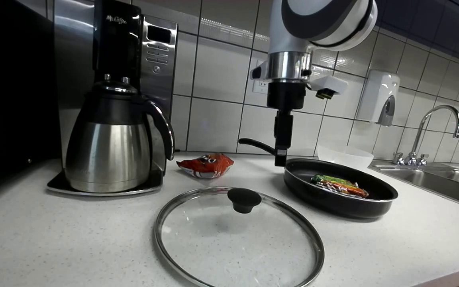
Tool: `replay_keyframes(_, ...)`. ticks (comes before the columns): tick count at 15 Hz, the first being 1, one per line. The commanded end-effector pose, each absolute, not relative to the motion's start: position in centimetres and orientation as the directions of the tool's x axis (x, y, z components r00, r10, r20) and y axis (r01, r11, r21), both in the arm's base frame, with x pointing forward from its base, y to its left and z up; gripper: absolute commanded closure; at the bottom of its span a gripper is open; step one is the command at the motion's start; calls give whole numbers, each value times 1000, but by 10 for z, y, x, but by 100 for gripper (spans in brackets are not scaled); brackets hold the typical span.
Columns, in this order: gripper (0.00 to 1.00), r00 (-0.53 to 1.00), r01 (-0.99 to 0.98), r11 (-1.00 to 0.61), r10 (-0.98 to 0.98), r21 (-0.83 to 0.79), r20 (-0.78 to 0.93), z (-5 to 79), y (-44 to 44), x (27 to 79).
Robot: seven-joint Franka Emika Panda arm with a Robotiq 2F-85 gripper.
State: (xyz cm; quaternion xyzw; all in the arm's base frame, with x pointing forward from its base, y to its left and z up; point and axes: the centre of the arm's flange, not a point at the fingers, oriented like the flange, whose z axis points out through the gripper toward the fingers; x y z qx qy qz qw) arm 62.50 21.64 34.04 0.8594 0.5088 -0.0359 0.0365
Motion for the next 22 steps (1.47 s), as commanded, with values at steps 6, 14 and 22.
replay_keyframes(6, 0, 471, 882, -471, 878, 23, -89, 340, 280, 643)
replay_keyframes(14, 0, 456, 890, -456, 887, 20, -72, 334, 274, 633)
replay_keyframes(22, 0, 456, 890, -456, 888, 16, -62, 332, 298, 627)
